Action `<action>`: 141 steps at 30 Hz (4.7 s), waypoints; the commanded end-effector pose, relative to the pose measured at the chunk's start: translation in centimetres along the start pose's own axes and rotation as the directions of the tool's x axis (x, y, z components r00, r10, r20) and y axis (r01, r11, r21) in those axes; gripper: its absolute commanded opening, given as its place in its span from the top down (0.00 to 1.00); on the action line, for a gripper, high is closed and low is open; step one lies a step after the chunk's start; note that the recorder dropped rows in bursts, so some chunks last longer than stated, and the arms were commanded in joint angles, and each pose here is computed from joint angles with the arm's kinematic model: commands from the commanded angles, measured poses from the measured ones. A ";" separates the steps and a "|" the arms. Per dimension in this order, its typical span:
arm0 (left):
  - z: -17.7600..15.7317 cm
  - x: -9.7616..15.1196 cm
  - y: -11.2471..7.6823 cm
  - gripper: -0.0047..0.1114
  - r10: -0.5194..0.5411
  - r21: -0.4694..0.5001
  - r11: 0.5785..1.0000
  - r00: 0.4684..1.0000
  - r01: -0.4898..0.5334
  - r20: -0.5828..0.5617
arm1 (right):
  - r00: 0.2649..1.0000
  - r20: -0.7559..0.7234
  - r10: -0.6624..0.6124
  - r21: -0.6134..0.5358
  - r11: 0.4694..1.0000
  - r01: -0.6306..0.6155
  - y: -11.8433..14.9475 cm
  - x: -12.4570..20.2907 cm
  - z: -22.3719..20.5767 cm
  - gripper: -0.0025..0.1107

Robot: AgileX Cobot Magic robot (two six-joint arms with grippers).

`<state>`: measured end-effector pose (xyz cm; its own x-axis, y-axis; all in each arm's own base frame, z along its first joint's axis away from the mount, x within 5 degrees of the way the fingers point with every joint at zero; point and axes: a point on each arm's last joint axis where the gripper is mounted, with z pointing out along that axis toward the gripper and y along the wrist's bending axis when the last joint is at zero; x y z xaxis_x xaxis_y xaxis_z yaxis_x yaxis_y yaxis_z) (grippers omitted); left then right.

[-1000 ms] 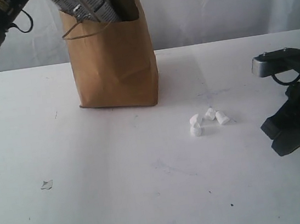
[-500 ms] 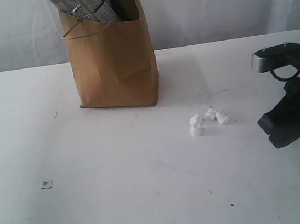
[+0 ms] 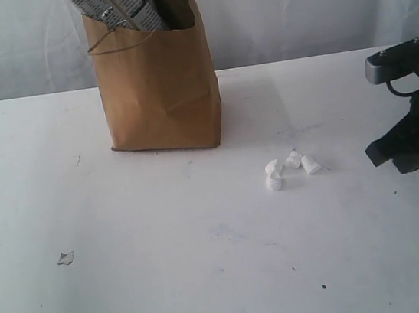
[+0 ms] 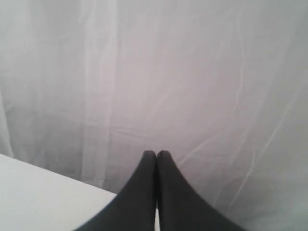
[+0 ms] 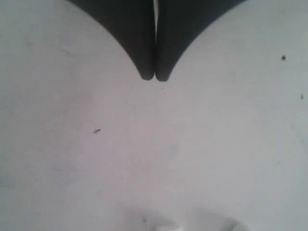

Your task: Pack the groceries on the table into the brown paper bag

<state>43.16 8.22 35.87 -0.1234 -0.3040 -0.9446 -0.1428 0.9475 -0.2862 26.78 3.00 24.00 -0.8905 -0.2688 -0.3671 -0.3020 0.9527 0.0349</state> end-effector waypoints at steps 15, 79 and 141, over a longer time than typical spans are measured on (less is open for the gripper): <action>-21.7 7.0 -3.1 0.96 0.123 -0.128 0.985 0.992 -0.119 0.019 | 0.999 0.042 -0.006 -0.074 0.997 0.009 -0.4 -3.2 3.4 0.98; -31.4 22.1 1.7 0.96 0.420 0.109 0.907 0.899 -0.408 -0.127 | 0.984 0.122 -0.127 -0.120 0.983 0.142 2.6 -4.9 12.4 0.98; -31.5 22.4 1.0 0.96 0.420 0.193 0.899 0.899 -0.393 -0.128 | 0.967 0.130 -0.221 -0.130 0.963 0.237 0.7 -7.4 14.7 0.84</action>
<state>9.40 -0.68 19.65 -0.2983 0.0932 -0.9499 0.0937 0.9933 0.0680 38.16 7.65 12.88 -0.7549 -0.4421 -0.4844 -0.5342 0.8430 0.0632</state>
